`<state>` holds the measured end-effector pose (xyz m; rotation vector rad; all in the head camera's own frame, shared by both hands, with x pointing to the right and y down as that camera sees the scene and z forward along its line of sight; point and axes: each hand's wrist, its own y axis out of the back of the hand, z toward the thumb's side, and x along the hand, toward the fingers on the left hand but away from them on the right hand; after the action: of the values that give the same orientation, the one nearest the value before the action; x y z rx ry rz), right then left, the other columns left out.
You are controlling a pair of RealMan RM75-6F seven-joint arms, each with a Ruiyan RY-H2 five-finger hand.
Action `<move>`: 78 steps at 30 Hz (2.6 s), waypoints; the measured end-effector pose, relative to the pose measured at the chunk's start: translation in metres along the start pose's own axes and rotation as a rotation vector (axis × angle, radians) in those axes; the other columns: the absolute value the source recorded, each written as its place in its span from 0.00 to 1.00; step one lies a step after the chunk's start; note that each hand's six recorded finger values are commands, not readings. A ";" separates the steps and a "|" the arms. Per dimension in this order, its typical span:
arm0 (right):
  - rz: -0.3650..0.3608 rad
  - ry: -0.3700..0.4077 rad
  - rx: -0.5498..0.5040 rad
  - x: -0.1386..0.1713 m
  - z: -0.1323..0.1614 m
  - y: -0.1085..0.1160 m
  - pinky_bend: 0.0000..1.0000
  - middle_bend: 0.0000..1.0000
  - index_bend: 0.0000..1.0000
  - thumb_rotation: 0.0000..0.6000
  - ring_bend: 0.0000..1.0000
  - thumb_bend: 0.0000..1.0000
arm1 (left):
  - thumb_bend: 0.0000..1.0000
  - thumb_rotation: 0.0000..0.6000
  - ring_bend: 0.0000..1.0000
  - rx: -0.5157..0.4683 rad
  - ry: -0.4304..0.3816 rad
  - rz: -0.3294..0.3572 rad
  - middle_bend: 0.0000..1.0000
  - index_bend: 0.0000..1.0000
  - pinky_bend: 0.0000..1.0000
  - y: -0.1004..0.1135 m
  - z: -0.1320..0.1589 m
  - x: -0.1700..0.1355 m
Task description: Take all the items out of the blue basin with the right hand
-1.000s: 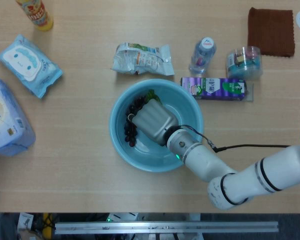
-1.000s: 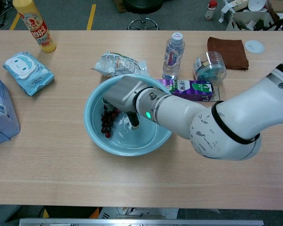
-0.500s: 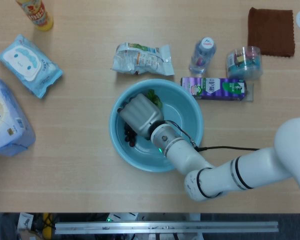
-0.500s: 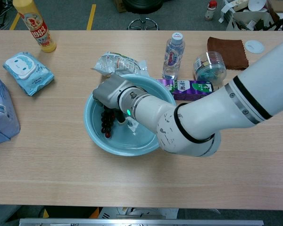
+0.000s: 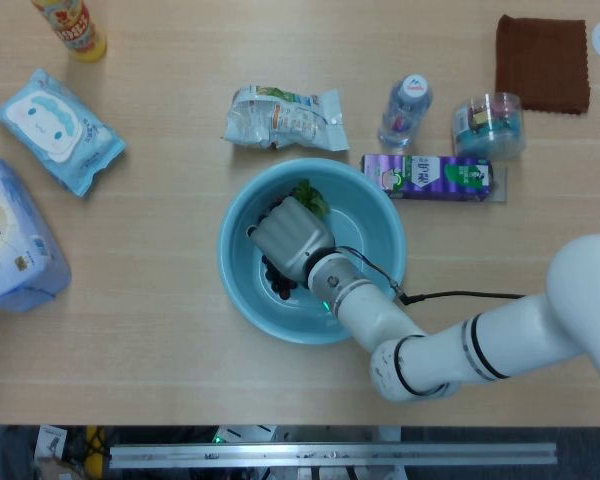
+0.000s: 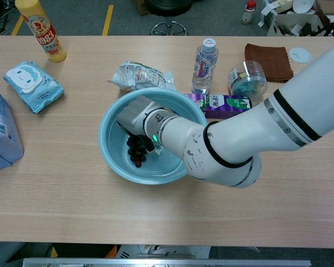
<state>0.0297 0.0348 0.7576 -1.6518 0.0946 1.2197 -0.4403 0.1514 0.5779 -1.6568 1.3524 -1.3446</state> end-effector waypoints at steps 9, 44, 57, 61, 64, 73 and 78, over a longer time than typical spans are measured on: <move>-0.020 0.014 0.030 0.023 -0.016 0.002 0.57 0.34 0.29 1.00 0.32 0.03 | 0.05 1.00 0.12 0.000 -0.013 -0.004 0.16 0.10 0.17 -0.001 0.004 0.002; -0.133 -0.033 0.208 -0.008 0.004 -0.015 0.60 0.36 0.33 1.00 0.36 0.14 | 0.05 1.00 0.12 -0.014 -0.004 -0.017 0.16 0.10 0.17 0.000 0.002 -0.001; -0.125 -0.059 0.233 -0.010 0.001 -0.023 0.63 0.37 0.35 1.00 0.38 0.20 | 0.05 1.00 0.12 -0.016 -0.003 -0.023 0.16 0.10 0.17 -0.001 0.002 -0.001; -0.124 -0.061 0.235 -0.011 0.001 -0.024 0.64 0.39 0.38 1.00 0.40 0.25 | 0.05 1.00 0.12 -0.017 -0.002 -0.024 0.16 0.10 0.17 -0.001 0.002 -0.001; -0.125 -0.062 0.239 -0.011 0.002 -0.025 0.65 0.40 0.41 1.00 0.43 0.28 | 0.05 1.00 0.12 -0.017 -0.003 -0.025 0.16 0.10 0.17 -0.001 0.002 -0.001; -0.129 -0.072 0.247 -0.012 0.001 -0.027 0.73 0.46 0.53 1.00 0.49 0.36 | 0.05 1.00 0.12 -0.019 -0.002 -0.026 0.16 0.10 0.17 -0.001 0.001 -0.001; -0.136 -0.069 0.239 -0.011 0.002 -0.026 0.78 0.49 0.58 1.00 0.54 0.43 | 0.05 1.00 0.12 -0.020 -0.002 -0.025 0.16 0.10 0.17 -0.001 0.001 -0.001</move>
<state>0.0388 0.0431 0.7834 -1.3854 0.0803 1.1152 -0.4393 0.1527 0.5779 -1.6929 1.3521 -1.3482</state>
